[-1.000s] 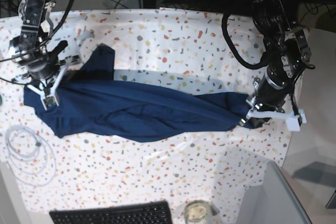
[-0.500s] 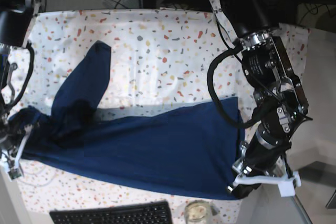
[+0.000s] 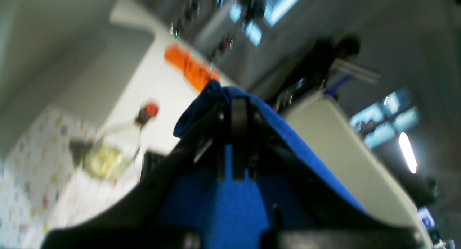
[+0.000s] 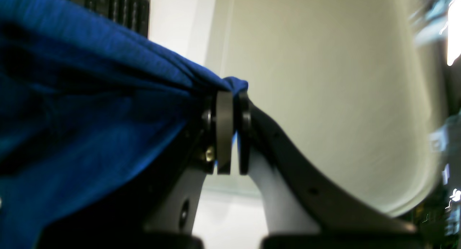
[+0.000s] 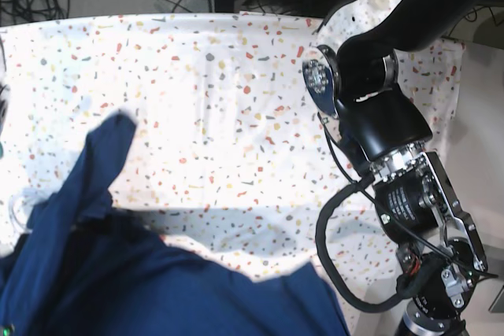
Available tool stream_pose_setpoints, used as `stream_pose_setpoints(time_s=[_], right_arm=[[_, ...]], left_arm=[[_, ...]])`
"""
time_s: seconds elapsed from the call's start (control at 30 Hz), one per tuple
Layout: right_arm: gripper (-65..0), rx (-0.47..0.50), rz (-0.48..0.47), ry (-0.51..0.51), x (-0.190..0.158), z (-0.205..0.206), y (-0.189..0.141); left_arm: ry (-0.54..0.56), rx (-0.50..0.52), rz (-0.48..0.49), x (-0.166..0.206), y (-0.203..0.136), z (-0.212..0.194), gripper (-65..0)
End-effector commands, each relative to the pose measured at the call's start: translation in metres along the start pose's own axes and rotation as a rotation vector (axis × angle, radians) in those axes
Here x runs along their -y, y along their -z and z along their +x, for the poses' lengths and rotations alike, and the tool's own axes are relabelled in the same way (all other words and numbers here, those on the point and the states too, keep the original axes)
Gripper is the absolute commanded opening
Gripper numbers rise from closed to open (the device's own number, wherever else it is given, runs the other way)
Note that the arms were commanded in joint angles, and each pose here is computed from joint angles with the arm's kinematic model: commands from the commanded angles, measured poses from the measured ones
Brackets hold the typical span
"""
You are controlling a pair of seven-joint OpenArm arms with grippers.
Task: Layout the t-shirt on the table in an organized manner, then fold the t-shirt properly
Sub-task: 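Lift the shirt with both grippers and swing it flat over the cloth, then lower the shirt edge with both grippers and drag it taut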
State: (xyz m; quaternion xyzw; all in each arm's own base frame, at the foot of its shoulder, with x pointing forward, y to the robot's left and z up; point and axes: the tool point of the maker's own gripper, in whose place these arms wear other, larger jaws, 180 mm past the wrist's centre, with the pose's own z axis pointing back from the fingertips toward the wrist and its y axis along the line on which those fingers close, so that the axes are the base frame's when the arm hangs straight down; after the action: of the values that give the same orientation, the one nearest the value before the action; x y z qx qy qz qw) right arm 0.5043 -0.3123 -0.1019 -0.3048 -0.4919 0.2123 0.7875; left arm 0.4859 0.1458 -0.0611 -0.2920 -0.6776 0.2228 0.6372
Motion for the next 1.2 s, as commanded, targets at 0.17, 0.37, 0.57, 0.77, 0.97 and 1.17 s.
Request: stream_pose_setpoints(time_s=[0.17, 0.37, 0.57, 0.77, 0.97, 1.17], right_arm=[[-65.0, 0.064, -0.159, 0.002, 0.069, 0.038, -0.027], [-65.0, -0.075, -0.110, -0.096, 0.009, -0.023, -0.041], [-65.0, -0.179, 0.093, -0.190, -0.107, -0.103, -0.072], [-65.0, -0.312, 0.298, -0.214, -0.199, -0.176, -0.131], [-65.0, -0.368, 0.386, -0.193, -0.233, -0.198, -0.141], [-65.0, -0.400, 0.452, -0.222, -0.255, -0.191, -0.093]], left_arm=[[0.016, 0.086, -0.047, 0.019, 0.000, 0.022, -65.0], [0.021, -0.017, 0.062, -0.032, -0.030, -0.033, -65.0], [0.066, -0.163, 0.220, -0.101, -0.093, -0.094, -65.0], [0.149, -0.352, 0.391, -0.169, -0.174, -0.143, -65.0], [0.177, -0.460, 0.478, -0.199, -0.220, -0.167, -65.0], [0.182, -0.455, 0.478, -0.199, -0.219, -0.165, -65.0]])
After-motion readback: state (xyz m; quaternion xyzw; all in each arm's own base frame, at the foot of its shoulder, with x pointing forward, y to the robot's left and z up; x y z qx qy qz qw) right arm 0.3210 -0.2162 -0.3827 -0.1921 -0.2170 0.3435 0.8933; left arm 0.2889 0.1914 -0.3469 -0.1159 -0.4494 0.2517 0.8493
